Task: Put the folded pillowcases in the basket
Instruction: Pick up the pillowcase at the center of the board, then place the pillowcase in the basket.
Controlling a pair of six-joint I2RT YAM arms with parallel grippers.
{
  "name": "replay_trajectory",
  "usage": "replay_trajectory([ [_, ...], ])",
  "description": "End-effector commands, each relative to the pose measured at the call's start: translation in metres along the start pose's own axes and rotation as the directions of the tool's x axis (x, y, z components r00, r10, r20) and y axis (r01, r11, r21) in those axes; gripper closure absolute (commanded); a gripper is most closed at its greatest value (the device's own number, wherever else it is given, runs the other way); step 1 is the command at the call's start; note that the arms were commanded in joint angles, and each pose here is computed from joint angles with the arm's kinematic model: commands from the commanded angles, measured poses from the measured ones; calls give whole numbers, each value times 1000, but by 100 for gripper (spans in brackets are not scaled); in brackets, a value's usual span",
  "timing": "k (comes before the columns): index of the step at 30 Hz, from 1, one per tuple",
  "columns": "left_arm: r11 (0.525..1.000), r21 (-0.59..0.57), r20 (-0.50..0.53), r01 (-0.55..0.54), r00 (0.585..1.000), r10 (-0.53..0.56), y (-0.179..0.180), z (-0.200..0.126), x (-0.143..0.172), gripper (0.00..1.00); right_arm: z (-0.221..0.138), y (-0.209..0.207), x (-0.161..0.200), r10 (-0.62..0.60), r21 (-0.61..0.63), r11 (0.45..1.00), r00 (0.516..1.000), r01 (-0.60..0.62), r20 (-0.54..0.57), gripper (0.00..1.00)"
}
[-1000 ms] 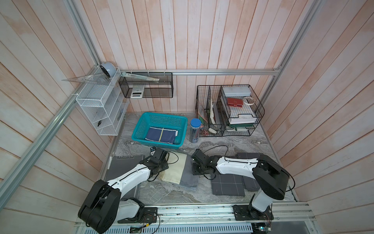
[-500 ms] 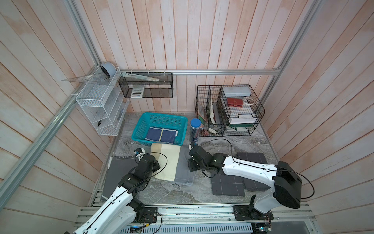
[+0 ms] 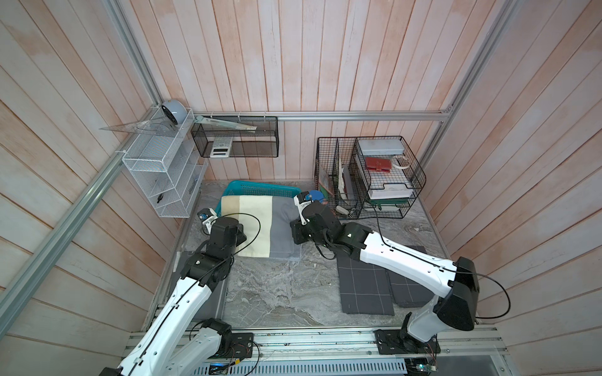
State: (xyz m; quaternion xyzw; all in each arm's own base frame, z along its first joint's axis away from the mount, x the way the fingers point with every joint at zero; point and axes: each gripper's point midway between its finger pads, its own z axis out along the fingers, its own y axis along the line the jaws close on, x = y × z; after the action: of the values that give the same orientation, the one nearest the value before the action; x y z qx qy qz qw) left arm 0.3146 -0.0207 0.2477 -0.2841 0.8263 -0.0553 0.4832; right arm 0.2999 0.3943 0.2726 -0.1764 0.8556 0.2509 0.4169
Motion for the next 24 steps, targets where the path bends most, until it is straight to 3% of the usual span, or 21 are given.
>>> replay_trajectory([
  [1,1000,11,23,9,1000,-9,-12,19,-26,100,25,-24,-17,-49,72,996,999,50,-21,100],
  [11,999,-29,-44,37,998,-39,-18,96,-53,100,105,-33,-56,-91,100,990,995,95,-36,100],
  [24,996,-86,-163,-37,986,23,-20,185,-40,100,178,-50,-50,-99,145,983,991,111,-87,100],
])
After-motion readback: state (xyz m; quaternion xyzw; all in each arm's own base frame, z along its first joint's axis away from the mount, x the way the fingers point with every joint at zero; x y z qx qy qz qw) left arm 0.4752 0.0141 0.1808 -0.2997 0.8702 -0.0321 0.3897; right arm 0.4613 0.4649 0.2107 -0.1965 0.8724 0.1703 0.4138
